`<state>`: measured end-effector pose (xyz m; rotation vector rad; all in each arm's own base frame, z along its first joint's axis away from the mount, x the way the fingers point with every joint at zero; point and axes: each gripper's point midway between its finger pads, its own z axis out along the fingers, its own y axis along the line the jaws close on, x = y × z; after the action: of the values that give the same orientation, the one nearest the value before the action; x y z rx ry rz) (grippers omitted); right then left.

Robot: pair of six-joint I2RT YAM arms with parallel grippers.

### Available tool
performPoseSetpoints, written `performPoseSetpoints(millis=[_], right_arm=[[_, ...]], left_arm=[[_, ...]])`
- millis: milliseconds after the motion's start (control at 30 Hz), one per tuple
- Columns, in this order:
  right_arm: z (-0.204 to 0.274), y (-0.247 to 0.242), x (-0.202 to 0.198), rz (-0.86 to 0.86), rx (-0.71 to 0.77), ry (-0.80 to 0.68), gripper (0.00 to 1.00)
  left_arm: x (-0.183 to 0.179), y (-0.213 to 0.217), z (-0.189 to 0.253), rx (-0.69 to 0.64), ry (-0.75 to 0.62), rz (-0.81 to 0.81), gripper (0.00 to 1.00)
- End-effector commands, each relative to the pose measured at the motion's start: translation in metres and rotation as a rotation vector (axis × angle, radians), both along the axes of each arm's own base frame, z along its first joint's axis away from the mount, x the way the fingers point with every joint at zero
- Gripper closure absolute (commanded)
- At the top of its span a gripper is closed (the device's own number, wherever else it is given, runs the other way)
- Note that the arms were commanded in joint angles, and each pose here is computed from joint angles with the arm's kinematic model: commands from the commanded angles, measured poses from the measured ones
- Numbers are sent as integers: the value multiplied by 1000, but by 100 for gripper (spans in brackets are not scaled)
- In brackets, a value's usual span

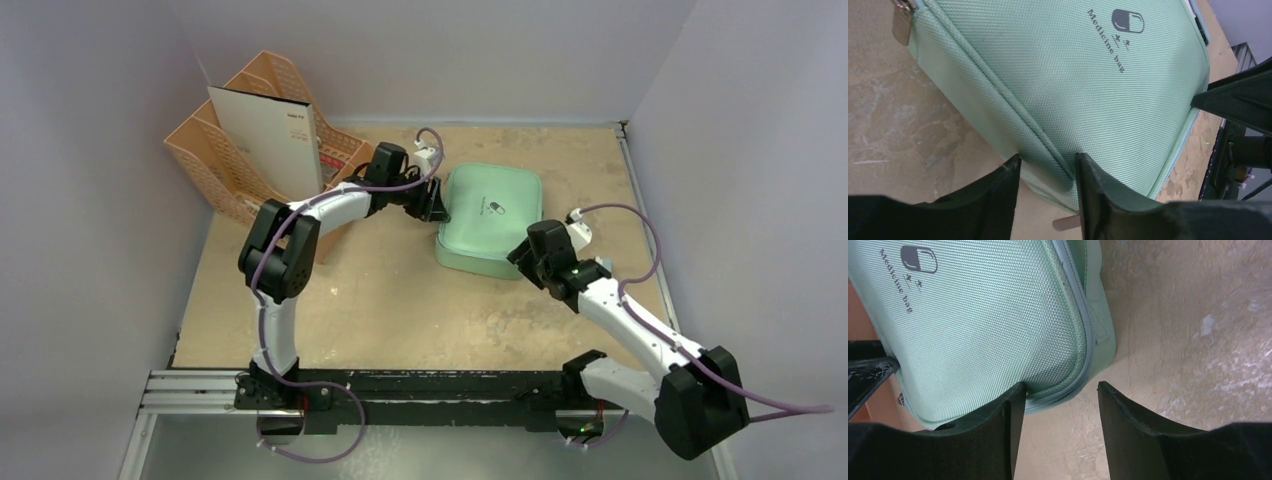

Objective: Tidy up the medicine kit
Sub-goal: Adjust the medicine box at the center of the board.

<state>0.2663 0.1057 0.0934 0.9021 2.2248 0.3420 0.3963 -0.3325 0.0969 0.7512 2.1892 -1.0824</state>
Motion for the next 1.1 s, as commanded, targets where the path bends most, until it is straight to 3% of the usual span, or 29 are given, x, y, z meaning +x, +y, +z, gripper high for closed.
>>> performPoseSetpoints(millis=[0, 200, 333, 633, 900, 1067], right_arm=[[10, -12, 24, 46, -44, -62, 42], [24, -14, 48, 202, -76, -186, 43], [26, -22, 62, 276, -148, -184, 45], [18, -26, 97, 422, -186, -178, 46], [17, -38, 121, 411, -234, -203, 47], [34, -36, 129, 377, -188, -145, 47]], left_arm=[[-26, -24, 20, -58, 4, -39, 62], [-66, -42, 14, -40, 10, -18, 71], [-86, -56, 12, -16, 22, -19, 73], [-95, -70, 20, -35, 14, 51, 75], [-111, -75, 25, -88, 29, 37, 75], [-110, -76, 36, -60, -2, 2, 72]])
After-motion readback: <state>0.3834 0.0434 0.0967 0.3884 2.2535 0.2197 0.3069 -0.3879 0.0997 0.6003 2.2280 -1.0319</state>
